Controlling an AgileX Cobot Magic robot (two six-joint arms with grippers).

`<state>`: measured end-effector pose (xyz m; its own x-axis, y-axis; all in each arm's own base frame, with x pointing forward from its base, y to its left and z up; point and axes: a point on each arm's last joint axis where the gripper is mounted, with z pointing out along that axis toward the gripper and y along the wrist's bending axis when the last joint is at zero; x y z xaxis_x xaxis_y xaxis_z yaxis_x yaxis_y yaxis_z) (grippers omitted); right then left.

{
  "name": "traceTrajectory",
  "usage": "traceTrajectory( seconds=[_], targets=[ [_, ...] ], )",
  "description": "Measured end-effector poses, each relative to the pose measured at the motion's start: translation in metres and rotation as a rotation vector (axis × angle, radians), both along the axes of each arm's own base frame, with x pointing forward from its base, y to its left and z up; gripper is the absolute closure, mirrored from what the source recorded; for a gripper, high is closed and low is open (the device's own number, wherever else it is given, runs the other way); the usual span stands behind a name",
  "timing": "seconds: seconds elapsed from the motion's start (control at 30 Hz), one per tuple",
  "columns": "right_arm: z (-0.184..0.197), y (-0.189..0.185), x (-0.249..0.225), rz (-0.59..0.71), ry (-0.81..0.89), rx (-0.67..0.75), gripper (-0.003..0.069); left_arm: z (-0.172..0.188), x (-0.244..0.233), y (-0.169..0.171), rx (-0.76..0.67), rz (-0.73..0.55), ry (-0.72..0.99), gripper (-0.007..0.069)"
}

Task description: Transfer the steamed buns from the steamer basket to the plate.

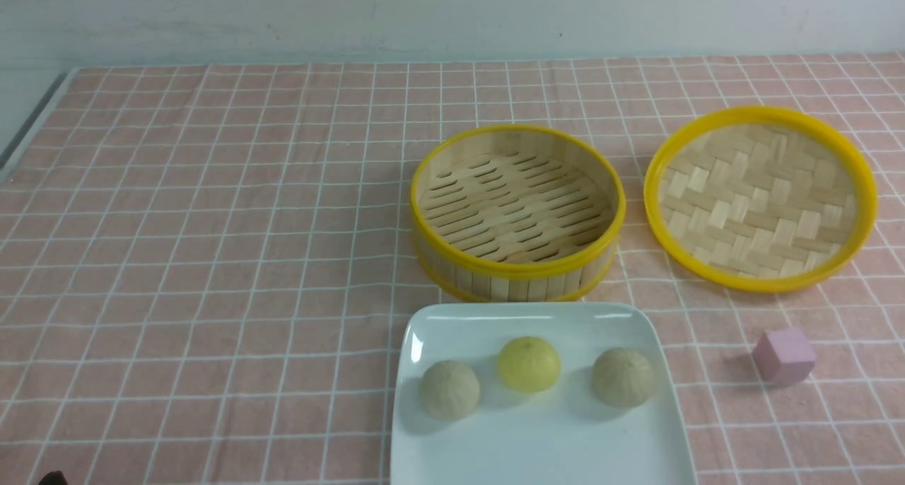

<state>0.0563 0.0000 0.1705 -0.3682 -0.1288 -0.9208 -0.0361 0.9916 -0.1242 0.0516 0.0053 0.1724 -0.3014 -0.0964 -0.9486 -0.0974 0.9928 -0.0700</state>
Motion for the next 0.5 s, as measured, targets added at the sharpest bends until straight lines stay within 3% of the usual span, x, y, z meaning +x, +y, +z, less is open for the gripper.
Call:
traceTrajectory(
  seconds=[0.3,0.5],
  targets=[
    [0.0018,0.0057,-0.0022,0.102,-0.034,0.005,0.0164,0.0000,0.0000,-0.0001,-0.002,0.000,0.000,0.0187],
    [0.0042,0.0078,-0.0047,0.093,-0.069,0.123,0.0164,0.0001,0.0000,-0.0001,-0.002,0.000,-0.001,0.0187]
  ],
)
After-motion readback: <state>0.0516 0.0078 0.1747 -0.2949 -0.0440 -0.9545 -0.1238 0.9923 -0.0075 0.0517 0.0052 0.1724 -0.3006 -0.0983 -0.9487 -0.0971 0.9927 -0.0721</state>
